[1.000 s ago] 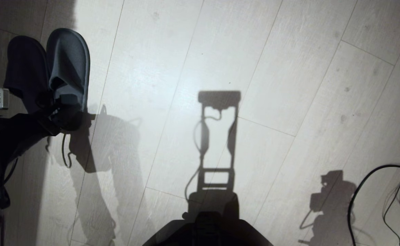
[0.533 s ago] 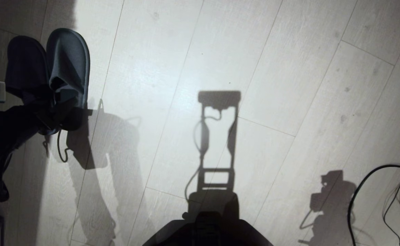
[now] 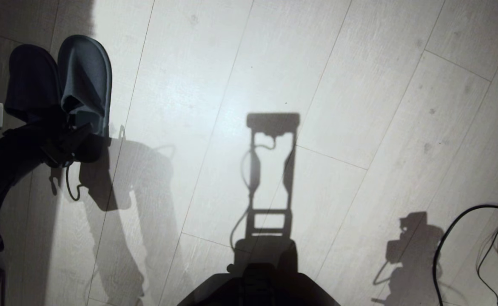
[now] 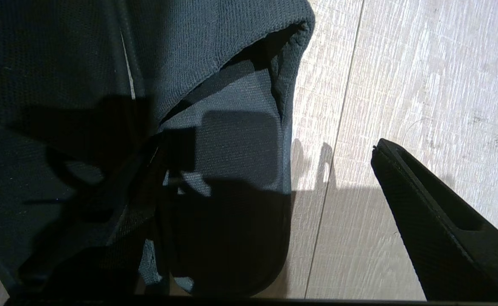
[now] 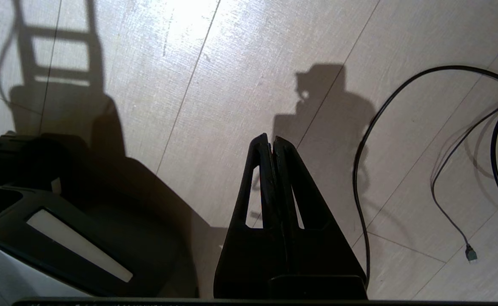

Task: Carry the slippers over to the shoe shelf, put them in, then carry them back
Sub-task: Pick up the slippers on the floor

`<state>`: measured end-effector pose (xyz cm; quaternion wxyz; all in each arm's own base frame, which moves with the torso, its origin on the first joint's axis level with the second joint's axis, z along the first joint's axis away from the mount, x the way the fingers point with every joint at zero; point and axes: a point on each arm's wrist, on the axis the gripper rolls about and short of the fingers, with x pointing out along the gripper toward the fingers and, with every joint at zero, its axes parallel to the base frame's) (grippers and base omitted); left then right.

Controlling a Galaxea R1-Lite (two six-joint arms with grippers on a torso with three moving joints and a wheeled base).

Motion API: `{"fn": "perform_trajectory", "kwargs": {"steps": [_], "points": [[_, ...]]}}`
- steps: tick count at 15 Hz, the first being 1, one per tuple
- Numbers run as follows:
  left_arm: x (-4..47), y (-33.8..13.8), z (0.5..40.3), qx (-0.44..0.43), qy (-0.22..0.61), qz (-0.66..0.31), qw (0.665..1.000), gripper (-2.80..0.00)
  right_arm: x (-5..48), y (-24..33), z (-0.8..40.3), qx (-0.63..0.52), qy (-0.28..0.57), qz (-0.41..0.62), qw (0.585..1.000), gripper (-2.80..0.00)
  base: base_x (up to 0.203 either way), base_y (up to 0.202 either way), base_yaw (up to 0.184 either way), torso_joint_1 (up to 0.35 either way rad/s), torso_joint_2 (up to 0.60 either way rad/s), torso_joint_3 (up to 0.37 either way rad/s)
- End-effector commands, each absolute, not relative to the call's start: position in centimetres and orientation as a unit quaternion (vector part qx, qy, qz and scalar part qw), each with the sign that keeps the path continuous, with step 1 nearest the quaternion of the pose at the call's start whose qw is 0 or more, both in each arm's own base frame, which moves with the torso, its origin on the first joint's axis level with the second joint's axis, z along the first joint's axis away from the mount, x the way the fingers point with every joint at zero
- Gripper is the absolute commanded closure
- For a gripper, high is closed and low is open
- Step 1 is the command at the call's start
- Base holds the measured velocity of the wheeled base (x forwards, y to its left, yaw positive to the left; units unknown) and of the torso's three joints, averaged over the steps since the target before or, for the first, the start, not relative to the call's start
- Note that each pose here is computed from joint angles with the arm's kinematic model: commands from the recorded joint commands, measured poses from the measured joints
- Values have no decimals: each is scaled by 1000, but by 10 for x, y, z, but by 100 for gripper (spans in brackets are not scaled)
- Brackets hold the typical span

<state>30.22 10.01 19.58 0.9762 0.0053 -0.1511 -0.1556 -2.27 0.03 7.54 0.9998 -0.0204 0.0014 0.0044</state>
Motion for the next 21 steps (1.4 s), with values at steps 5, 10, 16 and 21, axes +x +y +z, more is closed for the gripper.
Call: {"fn": "perform_trajectory", "kwargs": {"steps": [5, 10, 16, 21], "points": [[318, 106, 177, 37, -139, -149, 978, -280, -23, 0, 76, -21, 1, 5, 1000, 0, 0, 0, 0, 0, 0, 0], [311, 107, 189, 47, -154, -146, 976, -280, -22, 0, 75, -21, 3, 5, 1000, 0, 0, 0, 0, 0, 0, 0], [297, 120, 203, 68, -171, -120, 976, -280, -22, 0, 75, -21, 3, 4, 1000, 0, 0, 0, 0, 0, 0, 0], [296, 132, 200, 114, -157, -94, 977, -280, -22, 0, 75, -21, 3, 5, 1000, 0, 0, 0, 0, 0, 0, 0]]}}
